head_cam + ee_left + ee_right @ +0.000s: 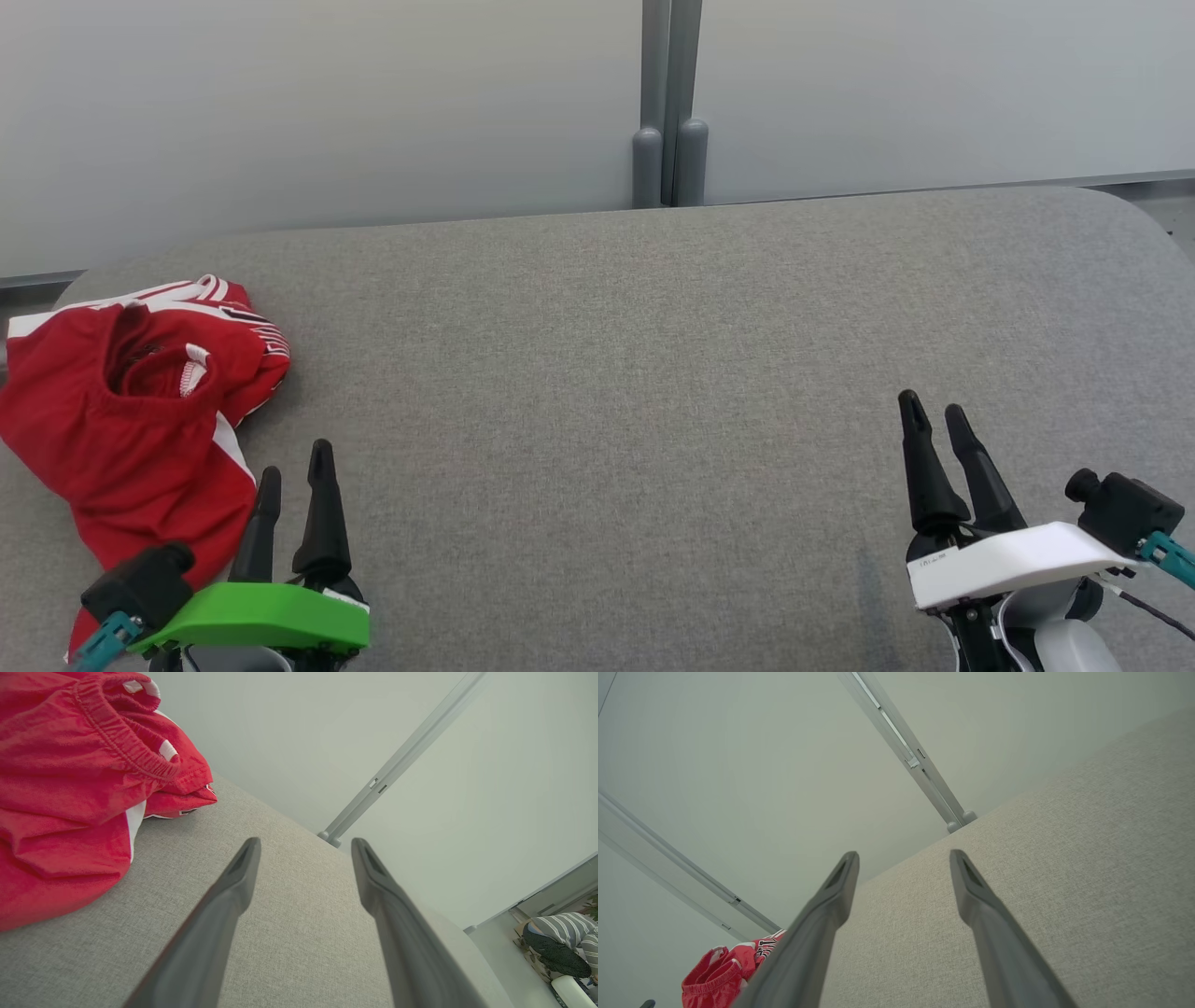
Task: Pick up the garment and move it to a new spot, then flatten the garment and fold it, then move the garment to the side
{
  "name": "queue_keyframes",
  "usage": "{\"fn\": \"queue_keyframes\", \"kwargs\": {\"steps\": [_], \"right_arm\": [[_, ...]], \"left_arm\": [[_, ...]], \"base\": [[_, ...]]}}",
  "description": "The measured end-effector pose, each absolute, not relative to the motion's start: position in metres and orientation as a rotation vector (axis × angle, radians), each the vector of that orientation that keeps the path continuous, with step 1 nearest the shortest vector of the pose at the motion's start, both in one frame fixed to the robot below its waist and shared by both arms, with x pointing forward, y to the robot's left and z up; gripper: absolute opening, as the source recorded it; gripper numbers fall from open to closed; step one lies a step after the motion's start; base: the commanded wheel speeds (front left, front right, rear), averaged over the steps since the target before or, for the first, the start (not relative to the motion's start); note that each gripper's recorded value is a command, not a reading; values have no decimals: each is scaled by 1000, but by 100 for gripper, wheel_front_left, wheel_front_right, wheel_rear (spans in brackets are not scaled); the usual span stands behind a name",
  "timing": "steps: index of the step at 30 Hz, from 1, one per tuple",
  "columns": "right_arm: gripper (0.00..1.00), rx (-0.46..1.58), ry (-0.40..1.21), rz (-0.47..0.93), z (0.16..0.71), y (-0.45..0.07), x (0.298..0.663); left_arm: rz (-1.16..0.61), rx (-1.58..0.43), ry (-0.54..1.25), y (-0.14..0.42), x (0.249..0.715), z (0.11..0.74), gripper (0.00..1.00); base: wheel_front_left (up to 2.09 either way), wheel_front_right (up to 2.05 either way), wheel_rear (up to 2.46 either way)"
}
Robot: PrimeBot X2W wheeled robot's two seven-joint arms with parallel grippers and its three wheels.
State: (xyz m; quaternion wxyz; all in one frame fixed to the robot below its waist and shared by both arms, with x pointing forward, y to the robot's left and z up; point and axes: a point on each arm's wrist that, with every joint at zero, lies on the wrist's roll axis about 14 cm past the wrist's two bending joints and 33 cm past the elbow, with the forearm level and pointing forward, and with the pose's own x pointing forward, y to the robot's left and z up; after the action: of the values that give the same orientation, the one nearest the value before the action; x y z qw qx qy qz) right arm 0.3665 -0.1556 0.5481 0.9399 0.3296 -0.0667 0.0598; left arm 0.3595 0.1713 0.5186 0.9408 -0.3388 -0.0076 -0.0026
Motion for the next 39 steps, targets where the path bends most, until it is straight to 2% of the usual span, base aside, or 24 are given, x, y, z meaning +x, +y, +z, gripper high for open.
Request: {"fn": "queue_keyframes", "kwargs": {"steps": [19, 39], "right_arm": [[100, 443, -143, 145, 544, -148, 361], [100, 268, -176, 164, 548, -144, 358]], "left_arm": [[-14, -459, -9, 165, 352, 507, 100], [-24, -301, -34, 162, 347, 505, 100]], "base": [[0, 0, 0], [0, 0, 0]]}}
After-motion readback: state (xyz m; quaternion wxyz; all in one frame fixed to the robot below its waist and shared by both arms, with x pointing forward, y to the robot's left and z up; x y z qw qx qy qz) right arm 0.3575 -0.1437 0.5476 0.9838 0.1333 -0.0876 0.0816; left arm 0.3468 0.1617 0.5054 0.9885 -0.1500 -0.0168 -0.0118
